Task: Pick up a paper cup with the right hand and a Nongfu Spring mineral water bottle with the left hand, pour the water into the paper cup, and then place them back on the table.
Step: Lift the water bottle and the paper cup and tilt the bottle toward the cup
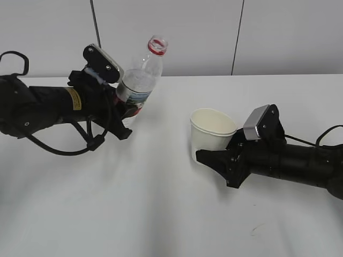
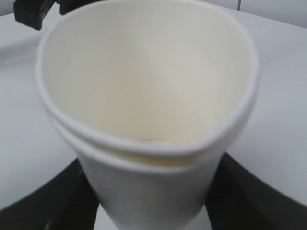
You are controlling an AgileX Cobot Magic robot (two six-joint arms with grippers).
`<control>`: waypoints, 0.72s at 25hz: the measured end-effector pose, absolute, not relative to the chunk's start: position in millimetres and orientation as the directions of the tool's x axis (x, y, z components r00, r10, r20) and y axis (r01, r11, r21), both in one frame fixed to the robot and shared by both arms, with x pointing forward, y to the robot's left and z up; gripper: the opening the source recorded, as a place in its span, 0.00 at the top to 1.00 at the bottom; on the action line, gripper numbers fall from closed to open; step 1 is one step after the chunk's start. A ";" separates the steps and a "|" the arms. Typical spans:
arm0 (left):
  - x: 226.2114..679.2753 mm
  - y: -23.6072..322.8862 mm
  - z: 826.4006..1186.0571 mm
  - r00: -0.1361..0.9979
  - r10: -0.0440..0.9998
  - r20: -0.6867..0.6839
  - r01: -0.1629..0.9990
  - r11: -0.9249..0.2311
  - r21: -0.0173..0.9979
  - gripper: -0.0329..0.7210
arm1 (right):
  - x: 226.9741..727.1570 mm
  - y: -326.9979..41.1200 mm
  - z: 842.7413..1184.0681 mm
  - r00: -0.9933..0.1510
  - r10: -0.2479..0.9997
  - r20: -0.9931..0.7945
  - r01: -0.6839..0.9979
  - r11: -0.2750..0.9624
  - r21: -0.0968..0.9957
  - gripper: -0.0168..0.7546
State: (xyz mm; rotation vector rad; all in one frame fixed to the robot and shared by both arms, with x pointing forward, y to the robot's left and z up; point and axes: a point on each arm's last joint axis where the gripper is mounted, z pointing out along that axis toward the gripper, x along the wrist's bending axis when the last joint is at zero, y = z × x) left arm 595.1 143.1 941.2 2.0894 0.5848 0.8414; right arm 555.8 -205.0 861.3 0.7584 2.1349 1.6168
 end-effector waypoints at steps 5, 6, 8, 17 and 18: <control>600.6 133.1 950.7 0.688 0.587 0.426 0.074 -0.641 0.764 0.55 | 561.3 -205.3 861.5 -0.788 0.614 0.036 0.215 0.219 0.952 0.41; 601.6 132.3 952.0 0.690 0.576 0.438 0.067 -0.654 0.754 0.55 | 563.8 -205.1 862.9 -0.787 0.616 0.039 0.214 0.214 0.953 0.41; 604.8 130.5 956.5 0.687 0.566 0.456 0.056 -0.666 0.743 0.55 | 568.6 -205.2 864.2 -0.782 0.622 0.042 0.223 0.215 0.951 0.41; 618.8 127.7 976.0 0.659 0.469 0.588 -0.046 -0.755 0.654 0.55 | 589.9 -203.5 872.3 -0.786 0.616 0.053 0.253 0.242 0.937 0.41; 619.4 127.5 977.0 0.658 0.457 0.599 -0.055 -0.764 0.643 0.55 | 592.0 -203.3 873.2 -0.786 0.616 0.054 0.256 0.245 0.935 0.41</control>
